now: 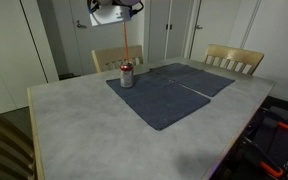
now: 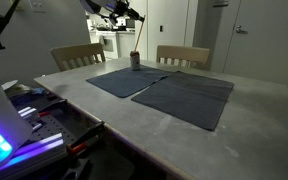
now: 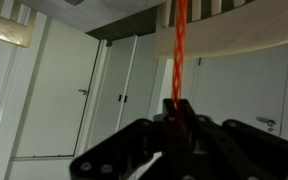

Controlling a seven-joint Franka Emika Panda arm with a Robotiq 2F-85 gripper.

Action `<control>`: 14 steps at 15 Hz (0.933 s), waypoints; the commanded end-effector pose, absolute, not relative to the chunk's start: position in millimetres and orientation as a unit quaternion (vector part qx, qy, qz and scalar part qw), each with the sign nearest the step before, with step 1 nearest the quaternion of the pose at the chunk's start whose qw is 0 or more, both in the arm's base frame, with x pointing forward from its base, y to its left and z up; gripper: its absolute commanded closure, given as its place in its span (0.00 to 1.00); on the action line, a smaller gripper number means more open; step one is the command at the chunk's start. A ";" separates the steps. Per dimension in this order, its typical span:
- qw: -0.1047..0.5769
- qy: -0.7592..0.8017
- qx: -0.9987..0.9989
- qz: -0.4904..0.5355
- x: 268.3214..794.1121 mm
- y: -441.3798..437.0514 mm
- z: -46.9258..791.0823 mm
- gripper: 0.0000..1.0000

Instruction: Put the straw in the can

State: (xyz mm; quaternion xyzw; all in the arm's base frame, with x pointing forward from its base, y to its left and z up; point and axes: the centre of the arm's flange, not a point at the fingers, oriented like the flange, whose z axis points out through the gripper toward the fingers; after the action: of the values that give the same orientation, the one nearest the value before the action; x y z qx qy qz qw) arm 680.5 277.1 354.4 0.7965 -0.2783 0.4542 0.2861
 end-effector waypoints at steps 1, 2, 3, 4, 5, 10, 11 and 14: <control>0.291 -0.271 0.805 0.440 686.2 278.5 349.3 0.98; 0.291 -0.271 0.805 0.439 686.7 277.6 347.5 0.98; 0.293 -0.272 0.805 0.439 687.7 276.8 346.1 0.98; 0.294 -0.272 0.804 0.439 688.0 276.4 345.8 0.98; 0.294 -0.272 0.804 0.439 688.5 275.7 345.5 0.98; 0.298 -0.275 0.805 0.434 690.7 272.8 344.3 0.98; 0.299 -0.276 0.805 0.432 691.4 271.4 342.9 0.98; 0.301 -0.280 0.806 0.425 694.9 266.1 335.4 0.98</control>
State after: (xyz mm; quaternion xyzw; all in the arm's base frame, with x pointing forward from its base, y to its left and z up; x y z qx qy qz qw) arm 682.7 270.6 342.5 0.7994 -0.2795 0.4430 0.2941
